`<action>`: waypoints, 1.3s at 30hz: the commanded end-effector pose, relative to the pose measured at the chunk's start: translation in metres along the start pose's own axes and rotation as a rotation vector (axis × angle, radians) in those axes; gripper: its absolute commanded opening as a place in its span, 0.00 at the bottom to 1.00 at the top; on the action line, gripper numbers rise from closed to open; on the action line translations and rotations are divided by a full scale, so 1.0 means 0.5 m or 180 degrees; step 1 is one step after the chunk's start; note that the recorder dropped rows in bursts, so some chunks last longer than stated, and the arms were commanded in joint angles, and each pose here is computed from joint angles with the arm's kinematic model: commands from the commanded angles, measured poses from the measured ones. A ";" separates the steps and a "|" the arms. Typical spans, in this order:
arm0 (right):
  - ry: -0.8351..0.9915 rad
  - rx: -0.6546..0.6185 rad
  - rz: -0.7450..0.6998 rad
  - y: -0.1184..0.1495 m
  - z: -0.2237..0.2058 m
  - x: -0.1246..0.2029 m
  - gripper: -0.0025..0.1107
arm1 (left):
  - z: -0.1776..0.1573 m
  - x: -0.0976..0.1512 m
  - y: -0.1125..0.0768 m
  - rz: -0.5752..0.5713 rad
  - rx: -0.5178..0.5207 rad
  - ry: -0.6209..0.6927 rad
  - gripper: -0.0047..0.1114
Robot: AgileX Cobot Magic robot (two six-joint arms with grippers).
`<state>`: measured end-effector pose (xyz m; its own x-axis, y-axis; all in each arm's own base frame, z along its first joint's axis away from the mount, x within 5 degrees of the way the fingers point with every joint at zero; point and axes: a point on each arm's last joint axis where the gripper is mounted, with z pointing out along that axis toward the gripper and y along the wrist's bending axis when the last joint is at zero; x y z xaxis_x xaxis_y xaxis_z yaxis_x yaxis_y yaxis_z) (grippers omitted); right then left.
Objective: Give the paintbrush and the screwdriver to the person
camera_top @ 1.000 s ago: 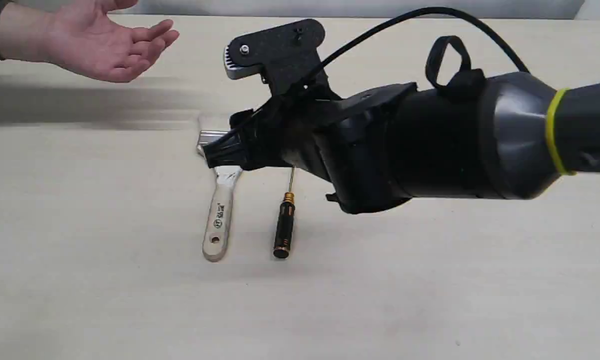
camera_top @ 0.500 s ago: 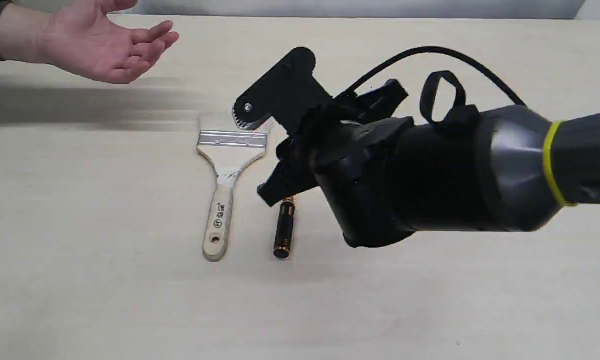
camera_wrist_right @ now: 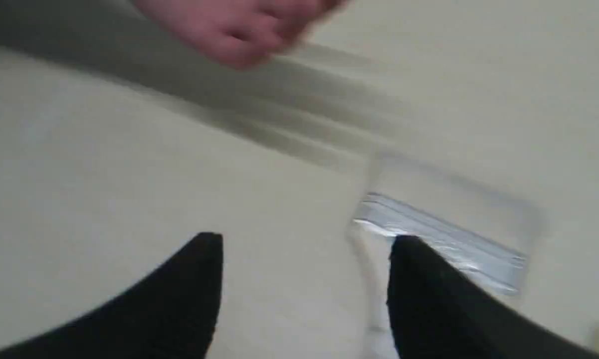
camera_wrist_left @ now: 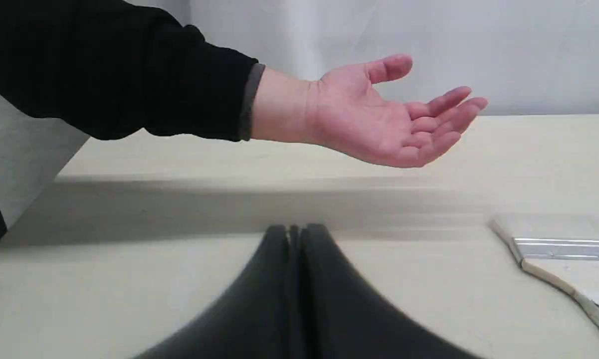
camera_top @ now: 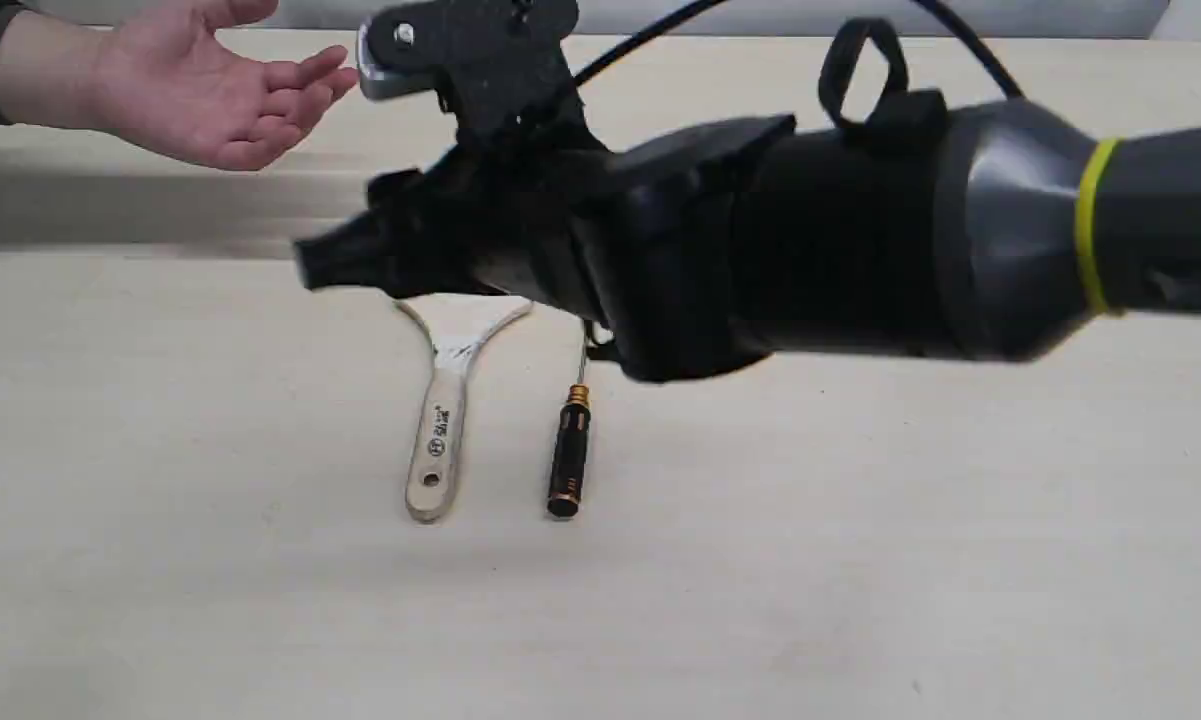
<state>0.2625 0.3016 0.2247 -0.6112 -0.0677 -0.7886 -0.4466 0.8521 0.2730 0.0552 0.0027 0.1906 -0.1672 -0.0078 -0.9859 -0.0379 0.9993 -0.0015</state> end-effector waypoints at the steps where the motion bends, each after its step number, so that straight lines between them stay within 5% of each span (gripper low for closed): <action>1: 0.0127 -0.0777 0.0591 0.015 0.012 -0.035 0.48 | 0.000 0.000 -0.001 -0.0011 0.0030 -0.0020 0.04; 8: -0.0018 -0.0258 0.0497 -0.023 0.033 -0.039 0.48 | 0.000 0.000 -0.001 -0.0011 0.0030 -0.0020 0.04; 17: 0.0110 0.0358 -0.0469 -0.071 0.053 0.006 0.48 | 0.000 0.000 -0.001 0.0004 0.0026 -0.0028 0.04; 39: 0.0202 -0.0068 -0.0347 -0.053 0.054 0.023 0.48 | 0.000 0.000 -0.001 0.0004 0.0026 -0.0022 0.04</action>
<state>0.2846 0.2933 0.1938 -0.5863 -0.2143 -0.7812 -0.5351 0.8265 0.1749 0.0552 0.0027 0.1906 -0.1672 -0.0078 -0.9859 -0.0379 0.9993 -0.0015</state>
